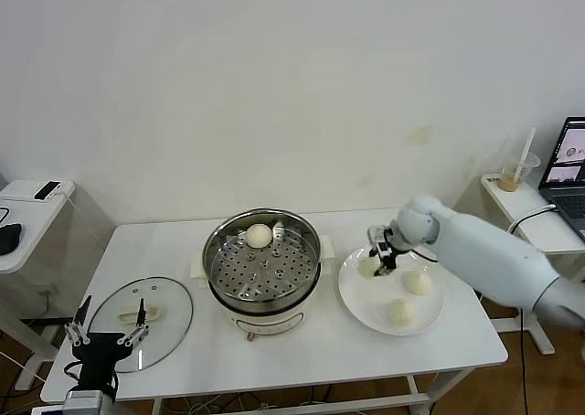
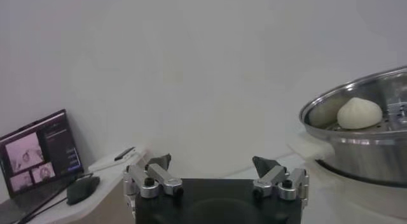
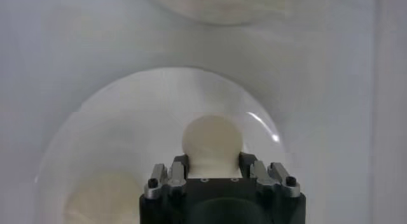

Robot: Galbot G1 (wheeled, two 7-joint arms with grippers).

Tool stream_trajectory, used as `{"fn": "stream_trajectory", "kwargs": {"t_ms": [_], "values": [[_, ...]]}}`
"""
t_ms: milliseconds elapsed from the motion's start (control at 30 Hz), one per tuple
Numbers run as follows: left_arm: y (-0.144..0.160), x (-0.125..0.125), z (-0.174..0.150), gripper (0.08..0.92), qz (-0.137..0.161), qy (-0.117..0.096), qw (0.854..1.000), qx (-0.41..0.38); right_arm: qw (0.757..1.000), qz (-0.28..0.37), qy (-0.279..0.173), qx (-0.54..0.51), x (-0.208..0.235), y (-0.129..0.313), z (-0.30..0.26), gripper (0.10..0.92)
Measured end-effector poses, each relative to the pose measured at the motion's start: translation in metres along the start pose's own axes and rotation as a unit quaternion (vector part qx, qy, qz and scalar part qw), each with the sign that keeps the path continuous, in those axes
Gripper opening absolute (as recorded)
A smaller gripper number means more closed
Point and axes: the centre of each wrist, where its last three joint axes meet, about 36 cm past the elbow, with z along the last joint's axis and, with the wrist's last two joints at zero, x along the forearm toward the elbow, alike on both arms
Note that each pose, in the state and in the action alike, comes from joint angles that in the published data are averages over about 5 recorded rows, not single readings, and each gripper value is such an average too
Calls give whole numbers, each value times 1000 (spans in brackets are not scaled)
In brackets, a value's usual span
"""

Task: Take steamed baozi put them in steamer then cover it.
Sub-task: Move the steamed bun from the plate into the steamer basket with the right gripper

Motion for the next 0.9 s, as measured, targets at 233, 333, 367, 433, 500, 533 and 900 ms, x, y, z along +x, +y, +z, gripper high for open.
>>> {"fn": "stream_trajectory", "kwargs": {"t_ms": [233, 333, 367, 433, 500, 533, 900], "values": [[-2, 0, -4, 823, 5, -5, 1000, 2, 999, 42, -15, 15, 62, -28, -19, 509], [-2, -1, -5, 823, 7, -7, 1000, 2, 998, 60, -26, 24, 90, -39, -34, 509], [-2, -1, -5, 823, 7, -7, 1000, 1, 997, 66, -30, 27, 99, -43, -40, 509], [-3, -2, -6, 823, 7, -8, 1000, 2, 996, 74, -38, 33, 114, -48, -53, 509], [-3, -3, -6, 823, 8, -9, 1000, 2, 995, 81, -46, 37, 125, -52, -66, 509], [-3, -3, -7, 823, 8, -9, 1000, 2, 995, 83, -51, 38, 129, -54, -73, 509], [2, -8, -7, 823, 2, -13, 1000, 0, 991, 71, -98, 55, 122, -62, -179, 509]]}}
